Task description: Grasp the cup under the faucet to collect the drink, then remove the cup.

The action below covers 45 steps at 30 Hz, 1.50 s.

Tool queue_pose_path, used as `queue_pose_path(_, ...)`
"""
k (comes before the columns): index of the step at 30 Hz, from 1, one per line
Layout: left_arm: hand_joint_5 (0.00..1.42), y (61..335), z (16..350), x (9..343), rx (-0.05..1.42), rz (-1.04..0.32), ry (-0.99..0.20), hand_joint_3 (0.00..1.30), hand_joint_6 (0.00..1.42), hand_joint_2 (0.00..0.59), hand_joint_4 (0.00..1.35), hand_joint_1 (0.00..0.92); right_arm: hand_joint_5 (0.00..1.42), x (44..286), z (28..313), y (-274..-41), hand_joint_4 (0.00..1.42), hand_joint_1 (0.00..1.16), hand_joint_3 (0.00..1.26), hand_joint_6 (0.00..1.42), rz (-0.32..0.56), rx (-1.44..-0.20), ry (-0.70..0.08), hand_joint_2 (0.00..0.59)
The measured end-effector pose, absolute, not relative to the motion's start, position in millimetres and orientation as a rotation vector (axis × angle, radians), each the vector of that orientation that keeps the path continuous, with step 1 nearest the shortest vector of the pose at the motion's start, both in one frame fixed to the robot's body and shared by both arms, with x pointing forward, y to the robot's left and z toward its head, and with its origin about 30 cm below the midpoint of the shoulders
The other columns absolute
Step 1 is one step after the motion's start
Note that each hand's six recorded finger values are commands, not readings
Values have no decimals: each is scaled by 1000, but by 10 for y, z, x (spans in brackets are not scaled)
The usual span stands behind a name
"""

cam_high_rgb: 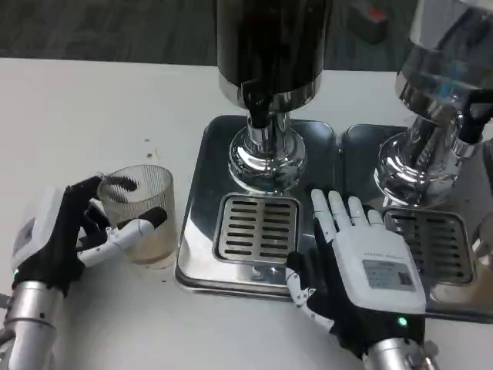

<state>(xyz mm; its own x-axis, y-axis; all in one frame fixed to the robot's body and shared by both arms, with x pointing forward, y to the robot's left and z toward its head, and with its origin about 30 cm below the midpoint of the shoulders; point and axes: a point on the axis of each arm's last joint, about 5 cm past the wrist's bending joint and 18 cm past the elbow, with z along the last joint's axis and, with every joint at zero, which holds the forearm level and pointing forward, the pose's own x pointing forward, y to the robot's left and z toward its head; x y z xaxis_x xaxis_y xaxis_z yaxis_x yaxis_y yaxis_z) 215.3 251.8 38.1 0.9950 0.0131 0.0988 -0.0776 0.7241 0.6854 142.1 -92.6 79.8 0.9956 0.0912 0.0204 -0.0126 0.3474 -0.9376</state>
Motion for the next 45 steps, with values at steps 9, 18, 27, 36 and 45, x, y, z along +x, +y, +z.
queue_pose_path(9, 933, 2503, 389, 2161, 757, 59, -111, 575, 1011, 67, 689, 471, 0, 1418, 797, -925, 0, 403, 0, 31, 57, -1219, -79, 535)
queue_pose_path(18, 926, 2412, 460, 2266, 732, 42, -178, 577, 996, 59, 689, 480, 0, 1401, 788, -942, 0, 403, 0, 31, 43, -1224, -61, 535)
queue_pose_path(27, 918, 2282, 509, 2375, 771, -49, -230, 577, 996, 56, 689, 482, 0, 1385, 821, -992, 0, 403, 0, 31, -15, -1222, -50, 535)
queue_pose_path(36, 916, 2008, 534, 2520, 857, -202, -300, 577, 996, 55, 689, 483, 0, 1329, 810, -1021, 0, 403, 0, 31, -58, -1234, -15, 535)
queue_pose_path(45, 908, 1799, 554, 2621, 919, -246, -360, 573, 988, 59, 672, 481, 0, 1294, 823, -1030, 0, 404, 0, 32, -75, -1236, -4, 535)
